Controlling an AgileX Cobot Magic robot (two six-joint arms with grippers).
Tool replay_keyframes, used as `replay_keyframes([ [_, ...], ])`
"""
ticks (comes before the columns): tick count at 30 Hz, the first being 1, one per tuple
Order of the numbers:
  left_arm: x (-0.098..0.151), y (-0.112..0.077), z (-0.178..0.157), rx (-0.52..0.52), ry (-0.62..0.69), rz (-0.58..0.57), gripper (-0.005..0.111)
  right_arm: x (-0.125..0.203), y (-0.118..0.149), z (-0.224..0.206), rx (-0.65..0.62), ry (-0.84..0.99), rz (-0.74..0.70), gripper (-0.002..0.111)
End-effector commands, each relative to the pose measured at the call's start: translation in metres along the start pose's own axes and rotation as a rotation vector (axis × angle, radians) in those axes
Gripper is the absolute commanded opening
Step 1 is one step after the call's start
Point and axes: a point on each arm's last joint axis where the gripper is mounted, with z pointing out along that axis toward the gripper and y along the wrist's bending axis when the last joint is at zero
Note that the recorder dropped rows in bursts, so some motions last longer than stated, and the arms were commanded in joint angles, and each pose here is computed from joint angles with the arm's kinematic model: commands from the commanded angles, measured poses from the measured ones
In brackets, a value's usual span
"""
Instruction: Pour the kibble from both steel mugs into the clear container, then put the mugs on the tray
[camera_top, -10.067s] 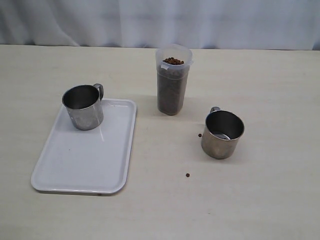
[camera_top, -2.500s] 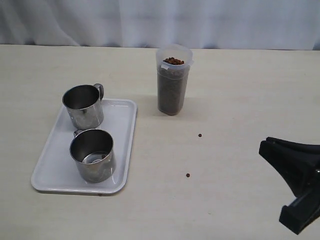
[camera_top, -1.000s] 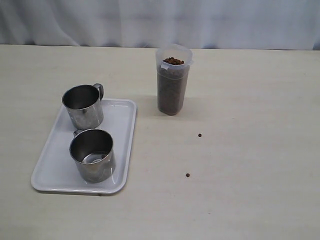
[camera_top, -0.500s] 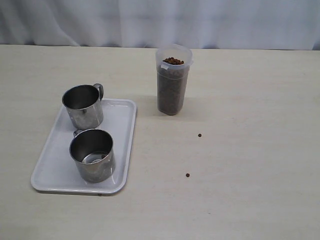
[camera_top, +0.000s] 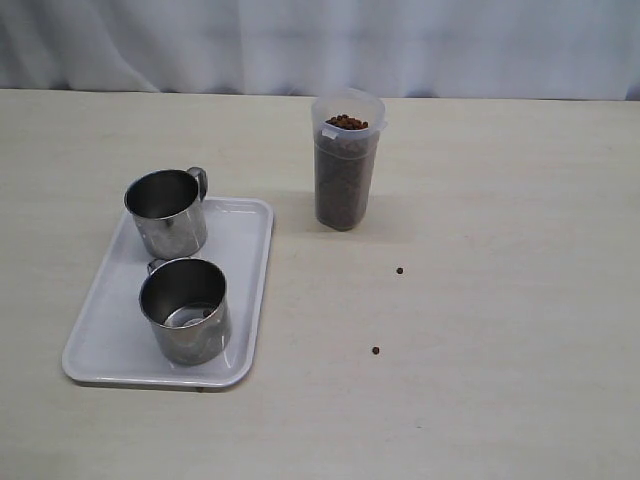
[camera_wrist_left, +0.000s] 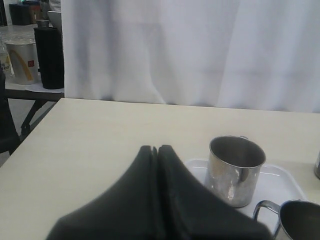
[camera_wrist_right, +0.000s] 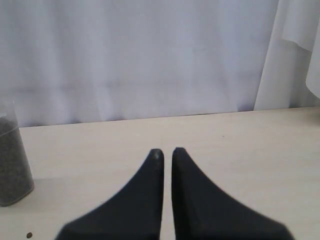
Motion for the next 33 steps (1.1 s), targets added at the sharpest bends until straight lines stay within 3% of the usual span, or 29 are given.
replay_keyframes([
  [1, -0.0008, 0.0001, 0.0, -0.001, -0.019, -0.009, 0.0, 0.0012, 0.0004, -0.0002, -0.003, 0.005, -0.035, 0.004],
  [33, 0.0001, 0.0001, 0.0, -0.001, -0.009, -0.009, 0.0, 0.0009, -0.0006, -0.0002, 0.017, 0.003, -0.034, 0.004],
])
